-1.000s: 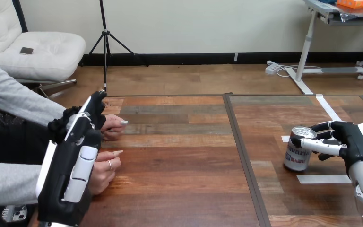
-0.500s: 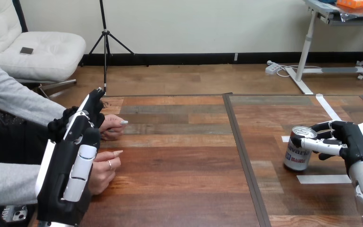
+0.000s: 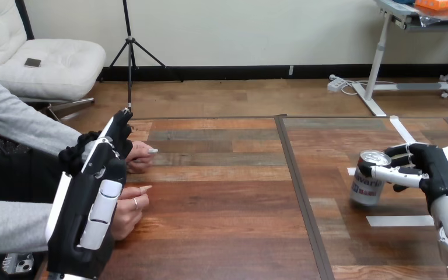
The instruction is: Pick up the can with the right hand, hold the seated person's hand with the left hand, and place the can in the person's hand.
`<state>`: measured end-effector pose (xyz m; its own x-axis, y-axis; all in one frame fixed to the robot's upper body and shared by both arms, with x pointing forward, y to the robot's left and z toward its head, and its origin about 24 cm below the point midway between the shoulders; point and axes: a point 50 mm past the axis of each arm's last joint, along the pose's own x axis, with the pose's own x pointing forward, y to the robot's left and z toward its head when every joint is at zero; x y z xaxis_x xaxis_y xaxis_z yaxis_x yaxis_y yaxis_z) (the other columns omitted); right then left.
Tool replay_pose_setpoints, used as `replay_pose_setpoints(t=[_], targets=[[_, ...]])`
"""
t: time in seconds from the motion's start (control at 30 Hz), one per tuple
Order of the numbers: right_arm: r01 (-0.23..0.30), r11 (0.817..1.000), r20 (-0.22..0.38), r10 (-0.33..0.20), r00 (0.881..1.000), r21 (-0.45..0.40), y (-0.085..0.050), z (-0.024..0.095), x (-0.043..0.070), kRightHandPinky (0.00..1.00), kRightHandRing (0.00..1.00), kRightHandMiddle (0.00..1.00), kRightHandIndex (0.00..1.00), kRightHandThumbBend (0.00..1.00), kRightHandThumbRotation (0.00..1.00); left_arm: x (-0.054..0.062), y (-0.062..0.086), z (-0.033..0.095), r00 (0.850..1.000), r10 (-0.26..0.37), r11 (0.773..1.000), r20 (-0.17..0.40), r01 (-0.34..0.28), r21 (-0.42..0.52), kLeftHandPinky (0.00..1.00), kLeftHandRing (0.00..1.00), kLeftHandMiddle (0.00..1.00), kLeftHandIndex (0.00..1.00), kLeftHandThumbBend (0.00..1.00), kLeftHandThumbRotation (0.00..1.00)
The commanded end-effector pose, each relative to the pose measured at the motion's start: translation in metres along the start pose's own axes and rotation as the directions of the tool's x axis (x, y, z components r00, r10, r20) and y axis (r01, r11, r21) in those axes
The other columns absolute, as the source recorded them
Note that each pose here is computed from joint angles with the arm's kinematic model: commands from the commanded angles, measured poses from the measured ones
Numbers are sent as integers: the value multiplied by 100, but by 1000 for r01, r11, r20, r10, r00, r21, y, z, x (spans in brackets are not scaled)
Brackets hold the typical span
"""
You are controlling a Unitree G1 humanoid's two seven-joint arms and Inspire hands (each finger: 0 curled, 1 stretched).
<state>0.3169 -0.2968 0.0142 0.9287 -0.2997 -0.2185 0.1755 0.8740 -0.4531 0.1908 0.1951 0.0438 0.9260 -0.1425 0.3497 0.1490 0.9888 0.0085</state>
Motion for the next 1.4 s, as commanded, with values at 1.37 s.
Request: replay_pose_setpoints(t=[1.37], targets=[[-3,999,408,-16,913,46,-10,71,6,36,38,43,45,70,0,9,4,9,998,-19,999,53,17,39,100,100,100,91,68,86]])
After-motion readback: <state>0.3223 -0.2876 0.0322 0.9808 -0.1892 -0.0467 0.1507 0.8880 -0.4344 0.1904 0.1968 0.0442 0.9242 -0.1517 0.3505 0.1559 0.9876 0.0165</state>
